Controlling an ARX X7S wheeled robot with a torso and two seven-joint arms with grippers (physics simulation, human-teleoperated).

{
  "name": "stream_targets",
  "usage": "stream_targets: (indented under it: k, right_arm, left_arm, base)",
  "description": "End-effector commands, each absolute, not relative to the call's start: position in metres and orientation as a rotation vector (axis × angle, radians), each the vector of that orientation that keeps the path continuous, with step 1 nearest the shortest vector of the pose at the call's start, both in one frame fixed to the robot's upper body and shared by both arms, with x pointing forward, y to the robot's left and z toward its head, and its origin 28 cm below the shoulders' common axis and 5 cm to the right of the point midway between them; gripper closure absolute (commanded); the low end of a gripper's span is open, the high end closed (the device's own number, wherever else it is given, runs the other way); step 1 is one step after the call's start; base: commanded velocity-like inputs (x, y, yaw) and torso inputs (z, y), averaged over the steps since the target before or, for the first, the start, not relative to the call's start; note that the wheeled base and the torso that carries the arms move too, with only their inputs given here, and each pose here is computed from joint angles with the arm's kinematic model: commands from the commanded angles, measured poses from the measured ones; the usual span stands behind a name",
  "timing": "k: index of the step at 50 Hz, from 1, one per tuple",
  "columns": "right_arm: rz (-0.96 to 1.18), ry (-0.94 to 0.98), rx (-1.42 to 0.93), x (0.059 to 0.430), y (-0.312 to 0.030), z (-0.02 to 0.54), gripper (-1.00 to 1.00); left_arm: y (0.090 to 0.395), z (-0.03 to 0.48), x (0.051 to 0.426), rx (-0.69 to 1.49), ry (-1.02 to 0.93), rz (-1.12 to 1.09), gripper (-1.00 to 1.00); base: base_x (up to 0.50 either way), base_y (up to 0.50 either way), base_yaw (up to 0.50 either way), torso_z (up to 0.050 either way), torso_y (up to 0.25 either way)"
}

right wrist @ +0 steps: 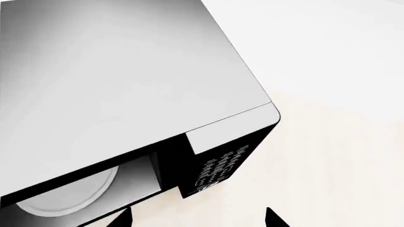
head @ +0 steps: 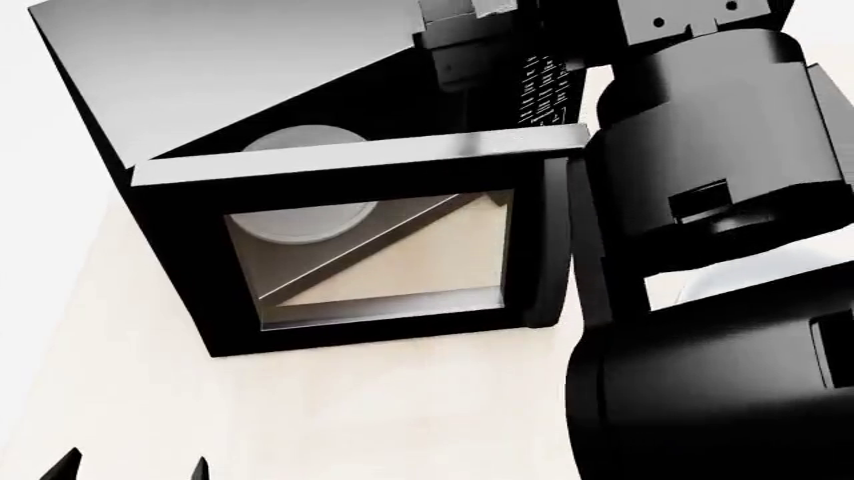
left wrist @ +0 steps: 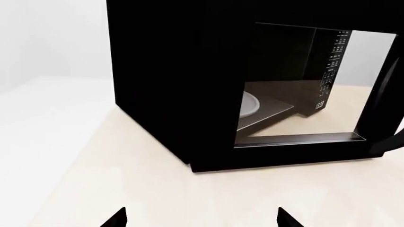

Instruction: Open the microwave.

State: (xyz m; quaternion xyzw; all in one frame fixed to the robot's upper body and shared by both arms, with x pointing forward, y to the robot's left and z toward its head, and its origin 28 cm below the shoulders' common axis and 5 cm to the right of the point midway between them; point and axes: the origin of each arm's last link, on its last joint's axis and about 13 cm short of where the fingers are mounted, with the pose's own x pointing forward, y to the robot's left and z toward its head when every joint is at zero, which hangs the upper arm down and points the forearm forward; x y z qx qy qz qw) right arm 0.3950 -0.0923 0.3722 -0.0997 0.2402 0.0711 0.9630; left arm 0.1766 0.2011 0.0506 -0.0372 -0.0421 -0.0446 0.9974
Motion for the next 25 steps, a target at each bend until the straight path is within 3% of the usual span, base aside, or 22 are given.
stream_targets:
  k: [1, 25]
  right_arm:
    - [0.146, 0.537, -0.214, 0.397, -0.091, 0.359, -1.00]
    - [0.168, 0.618, -0.245, 0.396, -0.092, 0.348, -1.00]
  left_arm:
    - [0.201, 0.051, 0.177, -0.075, -0.085, -0.088, -1.00]
    - [0.201, 0.051, 0.177, -0.075, -0.086, -0.086, -1.00]
  base:
    - [0.00, 0.00, 0.00, 0.000, 0.000]
    - [0.00, 0.00, 0.00, 0.000, 0.000]
